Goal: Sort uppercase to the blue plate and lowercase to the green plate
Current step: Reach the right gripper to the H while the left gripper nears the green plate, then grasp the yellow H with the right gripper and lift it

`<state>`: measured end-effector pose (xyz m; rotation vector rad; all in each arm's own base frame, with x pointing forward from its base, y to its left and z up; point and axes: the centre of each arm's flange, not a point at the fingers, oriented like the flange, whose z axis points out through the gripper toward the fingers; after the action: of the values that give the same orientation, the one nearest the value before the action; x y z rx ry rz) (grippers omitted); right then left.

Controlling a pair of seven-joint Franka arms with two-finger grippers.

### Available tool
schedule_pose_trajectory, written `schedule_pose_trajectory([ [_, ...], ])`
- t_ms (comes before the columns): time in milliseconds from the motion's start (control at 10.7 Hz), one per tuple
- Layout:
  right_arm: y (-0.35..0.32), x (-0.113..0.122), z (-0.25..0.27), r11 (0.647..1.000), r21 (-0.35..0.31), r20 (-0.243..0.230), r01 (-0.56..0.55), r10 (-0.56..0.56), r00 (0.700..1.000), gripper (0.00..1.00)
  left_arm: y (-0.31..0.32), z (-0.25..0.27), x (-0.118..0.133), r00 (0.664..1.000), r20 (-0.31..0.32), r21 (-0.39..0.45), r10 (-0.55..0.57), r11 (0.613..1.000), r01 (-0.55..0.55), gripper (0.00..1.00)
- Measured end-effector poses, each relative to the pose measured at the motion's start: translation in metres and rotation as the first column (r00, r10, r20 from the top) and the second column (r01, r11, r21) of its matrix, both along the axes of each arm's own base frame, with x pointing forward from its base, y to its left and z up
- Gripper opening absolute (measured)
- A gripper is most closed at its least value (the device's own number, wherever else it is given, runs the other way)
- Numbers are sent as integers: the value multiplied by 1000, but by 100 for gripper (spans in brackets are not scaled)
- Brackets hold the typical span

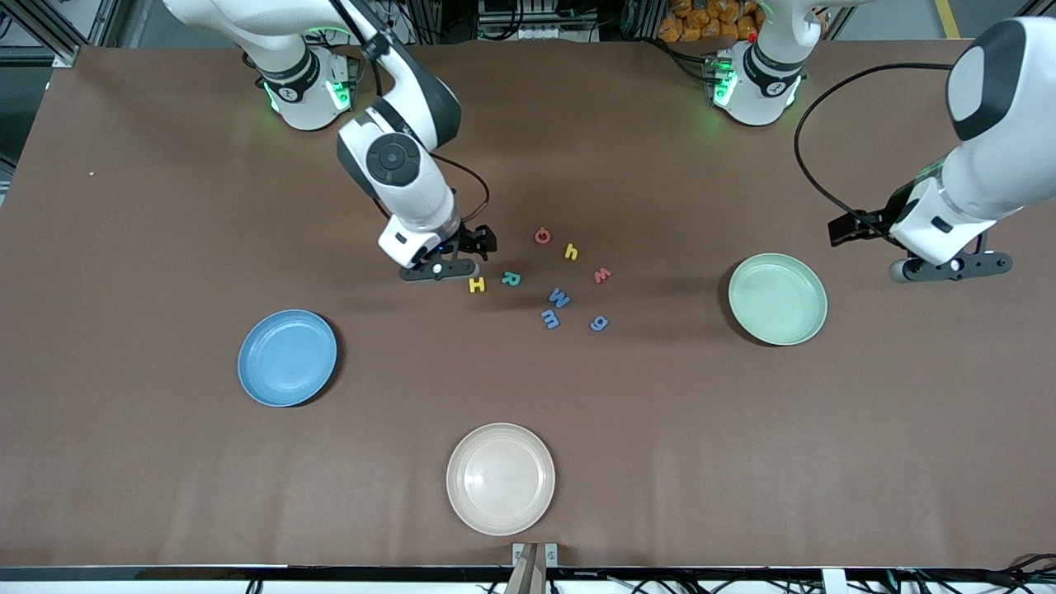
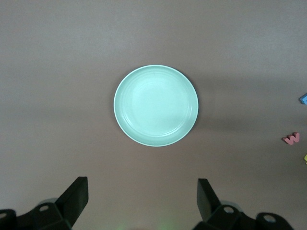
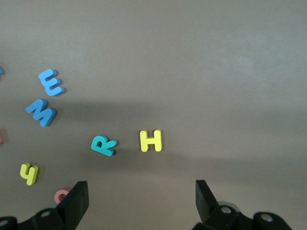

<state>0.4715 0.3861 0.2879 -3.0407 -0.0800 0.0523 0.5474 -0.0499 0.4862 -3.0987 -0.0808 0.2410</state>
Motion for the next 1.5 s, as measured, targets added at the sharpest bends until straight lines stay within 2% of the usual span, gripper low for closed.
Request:
schedule_pose_trajectory([
  [281, 11, -8, -45, 999, -42, 27, 12, -11, 1000, 96, 0, -7, 4, 1000, 6, -2, 0, 1000, 0, 100],
  [562, 12, -9, -78, 999, -35, 18, 18, -17, 1000, 91, -2, -8, 6, 1000, 12, -16, 4, 1000, -4, 100],
  [749, 12, -10, -91, 999, -40, 19, 3, -2, 1000, 88, -5, -11, 6, 1000, 6, -20, 0, 1000, 0, 100],
  [843, 11, -11, -95, 999, -43, 17, 1, 0, 1000, 83, -9, -12, 6, 1000, 5, -22, -7, 1000, 7, 100],
  [1217, 11, -11, -107, 999, -39, 21, 4, -3, 1000, 78, -43, -28, 7, 997, 28, -32, -67, 997, 68, 100],
  [1498, 8, -7, -114, 999, -43, 24, 6, -5, 1000, 71, -53, -56, 10, 999, 28, -104, -40, 994, 43, 100],
])
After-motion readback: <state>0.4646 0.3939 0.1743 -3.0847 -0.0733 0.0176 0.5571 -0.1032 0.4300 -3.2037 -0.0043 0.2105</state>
